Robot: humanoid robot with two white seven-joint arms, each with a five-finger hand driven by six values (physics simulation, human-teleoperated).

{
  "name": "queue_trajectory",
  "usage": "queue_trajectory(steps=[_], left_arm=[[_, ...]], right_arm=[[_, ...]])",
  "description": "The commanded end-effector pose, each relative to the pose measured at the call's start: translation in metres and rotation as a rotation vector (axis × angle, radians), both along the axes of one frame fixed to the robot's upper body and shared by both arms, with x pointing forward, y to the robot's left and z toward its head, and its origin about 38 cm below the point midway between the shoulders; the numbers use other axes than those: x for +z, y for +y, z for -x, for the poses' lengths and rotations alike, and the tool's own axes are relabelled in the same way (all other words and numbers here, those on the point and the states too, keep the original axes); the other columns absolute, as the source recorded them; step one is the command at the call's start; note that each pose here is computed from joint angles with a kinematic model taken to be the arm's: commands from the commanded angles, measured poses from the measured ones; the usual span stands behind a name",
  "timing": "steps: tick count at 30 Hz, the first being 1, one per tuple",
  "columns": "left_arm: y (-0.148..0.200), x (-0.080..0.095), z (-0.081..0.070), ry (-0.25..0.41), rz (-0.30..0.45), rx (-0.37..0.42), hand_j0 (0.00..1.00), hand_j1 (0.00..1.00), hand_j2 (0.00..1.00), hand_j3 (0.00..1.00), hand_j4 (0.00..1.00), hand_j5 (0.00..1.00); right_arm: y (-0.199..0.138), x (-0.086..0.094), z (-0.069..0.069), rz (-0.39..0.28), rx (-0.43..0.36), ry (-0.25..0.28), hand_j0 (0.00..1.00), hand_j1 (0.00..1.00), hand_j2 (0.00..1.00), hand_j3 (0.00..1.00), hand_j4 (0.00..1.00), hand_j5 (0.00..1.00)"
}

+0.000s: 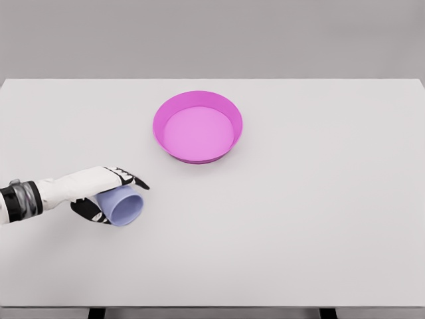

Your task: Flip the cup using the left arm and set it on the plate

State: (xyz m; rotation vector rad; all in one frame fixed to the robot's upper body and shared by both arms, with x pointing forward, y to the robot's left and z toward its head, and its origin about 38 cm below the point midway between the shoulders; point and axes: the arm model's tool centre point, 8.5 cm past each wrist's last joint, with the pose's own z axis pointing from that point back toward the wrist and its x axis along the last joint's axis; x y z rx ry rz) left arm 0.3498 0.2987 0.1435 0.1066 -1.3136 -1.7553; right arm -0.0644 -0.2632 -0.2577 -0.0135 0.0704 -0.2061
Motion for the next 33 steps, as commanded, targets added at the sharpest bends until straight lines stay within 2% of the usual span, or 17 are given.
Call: queue_trajectory(steps=[1,6,9,17,24,27,29,33], left_arm=[[-0.001,0.001,0.001,0.000,0.006,-0.004,0.69,0.69,0.69,0.69,0.69,0.69],[-0.001,0.003,0.000,-0.002,0.017,-0.003,0.60,0.60,0.60,0.60,0.60,0.60],[0.000,0.005,-0.001,-0.007,0.020,-0.001,0.60,0.60,0.60,0.60,0.60,0.60],[0.000,0.018,-0.007,0.014,0.120,0.037,0.61,0.61,0.61,0.61,0.61,0.61],[-0.012,0.033,-0.020,0.074,0.344,0.085,0.62,0.62,0.62,0.62,0.62,0.62],[-0.021,0.038,-0.030,0.087,0.455,0.110,0.63,0.63,0.63,0.63,0.63,0.63],[-0.026,0.033,-0.040,0.117,0.539,0.143,0.63,0.63,0.63,0.63,0.63,0.63],[-0.028,0.032,-0.055,0.140,0.616,0.182,0.63,0.63,0.63,0.63,0.63,0.63]], right_arm=[[0.000,0.000,0.000,0.000,0.000,-0.001,1.00,1.00,1.00,1.00,1.00,1.00],[0.000,0.000,0.000,0.000,0.000,0.001,1.00,1.00,1.00,1.00,1.00,1.00],[0.000,0.000,0.000,0.000,0.000,0.001,1.00,1.00,1.00,1.00,1.00,1.00],[0.000,0.000,0.000,0.000,0.000,0.001,1.00,1.00,1.00,1.00,1.00,1.00],[0.000,0.000,0.000,0.000,0.000,0.001,1.00,1.00,1.00,1.00,1.00,1.00],[0.000,0.000,0.000,0.000,0.000,-0.001,1.00,1.00,1.00,1.00,1.00,1.00],[0.000,0.000,0.000,0.000,0.000,0.001,1.00,1.00,1.00,1.00,1.00,1.00],[0.000,0.000,0.000,0.000,0.000,0.001,1.00,1.00,1.00,1.00,1.00,1.00]])
